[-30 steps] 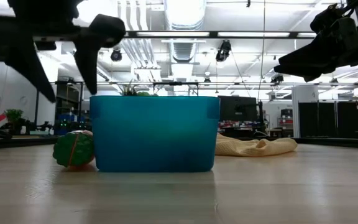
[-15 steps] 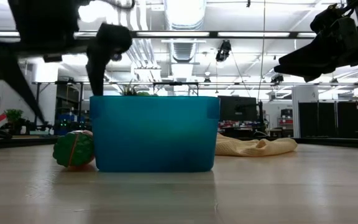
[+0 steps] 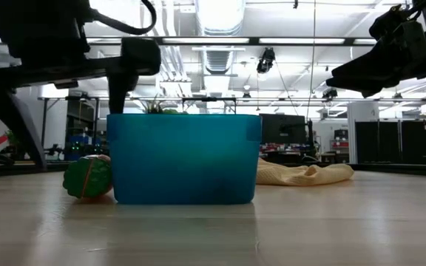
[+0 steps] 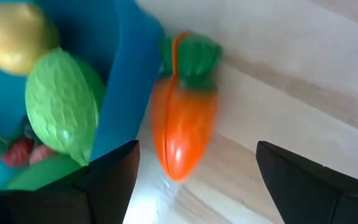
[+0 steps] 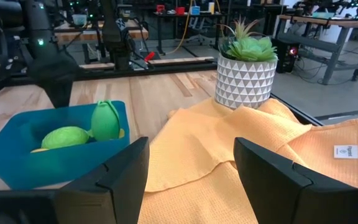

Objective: Pick and placing Produce into tupperware
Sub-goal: Put the carrot into the bin

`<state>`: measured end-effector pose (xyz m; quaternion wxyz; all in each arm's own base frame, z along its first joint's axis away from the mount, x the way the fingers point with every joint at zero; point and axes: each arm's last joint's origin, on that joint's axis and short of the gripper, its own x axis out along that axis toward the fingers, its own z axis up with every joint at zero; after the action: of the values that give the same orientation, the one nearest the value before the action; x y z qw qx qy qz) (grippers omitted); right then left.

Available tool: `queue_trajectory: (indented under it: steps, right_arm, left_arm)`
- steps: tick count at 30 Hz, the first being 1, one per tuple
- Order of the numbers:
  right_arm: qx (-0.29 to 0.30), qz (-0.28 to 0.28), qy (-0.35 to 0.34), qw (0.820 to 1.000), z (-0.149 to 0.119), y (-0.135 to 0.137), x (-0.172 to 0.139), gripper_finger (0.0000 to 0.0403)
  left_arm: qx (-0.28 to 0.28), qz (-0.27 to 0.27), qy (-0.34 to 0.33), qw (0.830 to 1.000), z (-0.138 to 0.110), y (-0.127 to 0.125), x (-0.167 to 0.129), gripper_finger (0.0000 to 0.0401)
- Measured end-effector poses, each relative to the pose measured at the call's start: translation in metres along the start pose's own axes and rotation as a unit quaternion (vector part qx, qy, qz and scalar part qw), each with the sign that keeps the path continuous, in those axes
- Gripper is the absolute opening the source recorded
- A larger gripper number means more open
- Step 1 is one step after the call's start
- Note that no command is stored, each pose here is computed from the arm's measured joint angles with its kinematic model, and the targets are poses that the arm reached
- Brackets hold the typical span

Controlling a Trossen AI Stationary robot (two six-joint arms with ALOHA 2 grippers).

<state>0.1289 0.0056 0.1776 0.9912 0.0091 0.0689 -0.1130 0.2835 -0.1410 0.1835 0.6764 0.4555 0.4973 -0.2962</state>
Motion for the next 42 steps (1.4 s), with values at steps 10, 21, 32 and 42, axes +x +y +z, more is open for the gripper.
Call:
queue_trajectory:
  steps: [10, 21, 32, 42]
  right_arm:
    - [0.000, 0.000, 0.000, 1.000, 0.000, 0.000, 0.000, 0.0228]
    - [0.000, 0.000, 0.000, 1.000, 0.000, 0.000, 0.000, 0.0228]
    - [0.000, 0.000, 0.000, 1.000, 0.000, 0.000, 0.000, 0.0228]
    - [-0.001, 0.000, 0.000, 1.000, 0.000, 0.000, 0.000, 0.0228]
  left_arm:
    - [0.053, 0.002, -0.004, 0.999, 0.007, 0.003, 0.021, 0.0306]
    - [0.045, -0.003, 0.002, 0.999, 0.003, 0.007, 0.029, 0.0306]
    - [0.115, -0.013, -0.023, 0.993, 0.004, 0.008, 0.029, 0.0306]
    - [0.102, -0.025, -0.030, 0.994, 0.000, 0.013, 0.031, 0.0274]
